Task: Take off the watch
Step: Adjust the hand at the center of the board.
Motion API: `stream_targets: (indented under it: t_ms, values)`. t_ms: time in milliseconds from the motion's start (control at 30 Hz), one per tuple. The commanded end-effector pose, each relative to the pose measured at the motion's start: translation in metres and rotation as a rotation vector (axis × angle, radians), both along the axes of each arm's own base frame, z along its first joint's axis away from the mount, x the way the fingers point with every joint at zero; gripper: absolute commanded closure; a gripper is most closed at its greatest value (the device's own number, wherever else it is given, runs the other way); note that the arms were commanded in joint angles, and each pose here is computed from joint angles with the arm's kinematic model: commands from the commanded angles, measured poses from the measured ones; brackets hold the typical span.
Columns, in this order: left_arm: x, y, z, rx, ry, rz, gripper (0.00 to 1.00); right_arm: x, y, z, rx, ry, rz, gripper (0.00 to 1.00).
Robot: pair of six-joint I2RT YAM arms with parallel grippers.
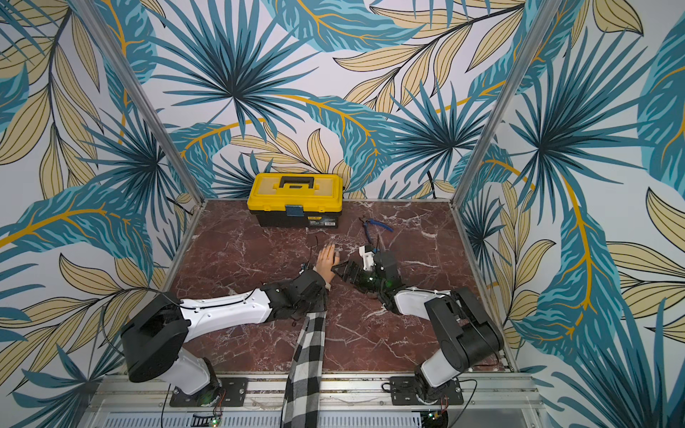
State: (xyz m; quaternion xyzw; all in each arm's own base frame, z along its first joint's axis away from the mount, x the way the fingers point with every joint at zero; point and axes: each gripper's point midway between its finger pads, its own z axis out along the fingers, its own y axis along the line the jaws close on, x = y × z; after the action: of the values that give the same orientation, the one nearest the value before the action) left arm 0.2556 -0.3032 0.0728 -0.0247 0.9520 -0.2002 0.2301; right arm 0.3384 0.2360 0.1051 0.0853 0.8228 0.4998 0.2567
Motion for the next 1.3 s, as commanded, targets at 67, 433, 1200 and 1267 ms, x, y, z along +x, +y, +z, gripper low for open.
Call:
stream_targets:
  t_ms: [67, 433, 1200, 1267]
  values:
    - [0.015, -0.022, 0.033, -0.093, -0.092, -0.005, 0.56, 0.003, 0.008, 0.005, 0.054, -0.032, -0.001, 0.13]
    - [0.007, -0.034, 0.033, -0.108, -0.086, -0.030, 0.56, 0.012, 0.029, 0.000, 0.081, -0.019, 0.022, 0.31]
    - [0.034, 0.046, 0.070, -0.113, -0.229, 0.167, 0.01, -0.037, -0.053, -0.005, -0.535, 0.233, -0.106, 0.84]
    - [0.042, 0.059, 0.080, -0.100, -0.267, 0.168, 0.01, -0.044, -0.064, -0.002, -0.617, 0.261, -0.119, 0.84]
